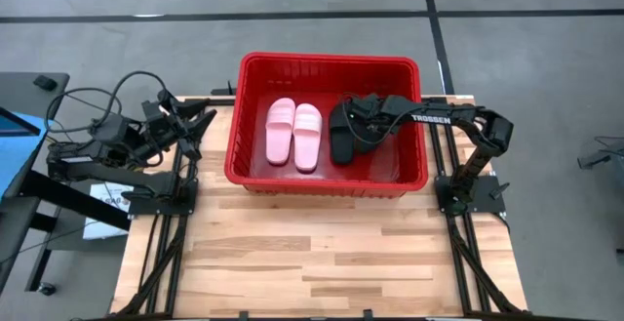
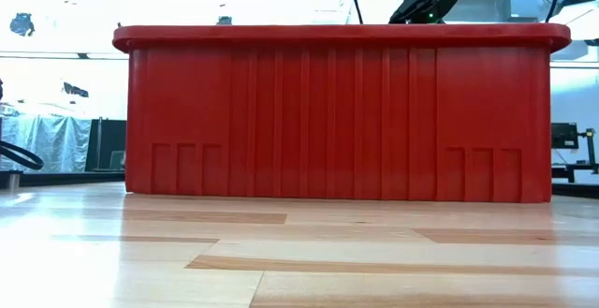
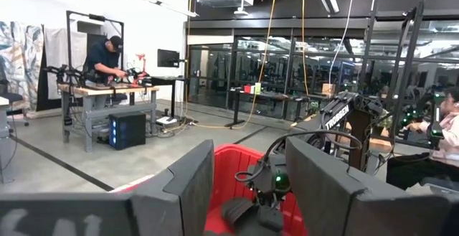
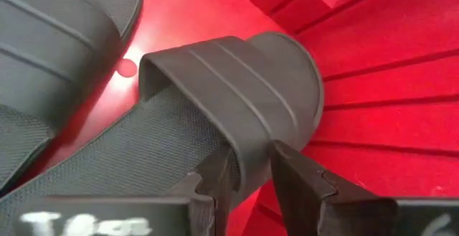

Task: Pick and place slides into bin
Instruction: Put the black slide into the red bin

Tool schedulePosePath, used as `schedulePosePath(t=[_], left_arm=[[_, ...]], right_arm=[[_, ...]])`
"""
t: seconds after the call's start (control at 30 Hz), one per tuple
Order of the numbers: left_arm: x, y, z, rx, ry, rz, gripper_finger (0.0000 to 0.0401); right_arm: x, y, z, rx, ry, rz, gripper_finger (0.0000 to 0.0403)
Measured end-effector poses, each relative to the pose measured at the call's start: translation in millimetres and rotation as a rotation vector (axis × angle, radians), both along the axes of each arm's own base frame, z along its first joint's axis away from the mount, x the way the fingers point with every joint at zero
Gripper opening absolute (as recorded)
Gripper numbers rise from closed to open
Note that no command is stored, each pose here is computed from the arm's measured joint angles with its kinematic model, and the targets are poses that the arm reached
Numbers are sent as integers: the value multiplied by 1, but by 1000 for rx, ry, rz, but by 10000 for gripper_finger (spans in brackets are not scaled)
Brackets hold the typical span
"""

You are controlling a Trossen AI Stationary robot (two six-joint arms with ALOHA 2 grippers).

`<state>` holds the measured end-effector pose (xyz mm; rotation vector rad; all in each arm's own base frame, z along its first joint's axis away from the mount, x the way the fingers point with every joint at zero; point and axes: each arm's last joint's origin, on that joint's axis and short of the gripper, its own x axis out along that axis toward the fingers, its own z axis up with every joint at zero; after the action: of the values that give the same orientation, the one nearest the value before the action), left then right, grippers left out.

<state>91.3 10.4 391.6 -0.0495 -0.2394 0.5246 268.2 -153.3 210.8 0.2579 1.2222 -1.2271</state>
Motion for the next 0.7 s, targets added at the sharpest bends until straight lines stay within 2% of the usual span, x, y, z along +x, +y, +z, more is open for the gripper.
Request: schedulePosePath(t=[0.47,0.57,0.7], left_arm=[[0,0,-2,-16,13,-3,165],[0,0,-2,-16,13,-3,165],[0,0,-2,-16,12,-3,165]], right_arm=[[4,0,1,-9,4,56,84],[4,0,1,-11,6,61,65],[4,1,0,-7,8,61,15]])
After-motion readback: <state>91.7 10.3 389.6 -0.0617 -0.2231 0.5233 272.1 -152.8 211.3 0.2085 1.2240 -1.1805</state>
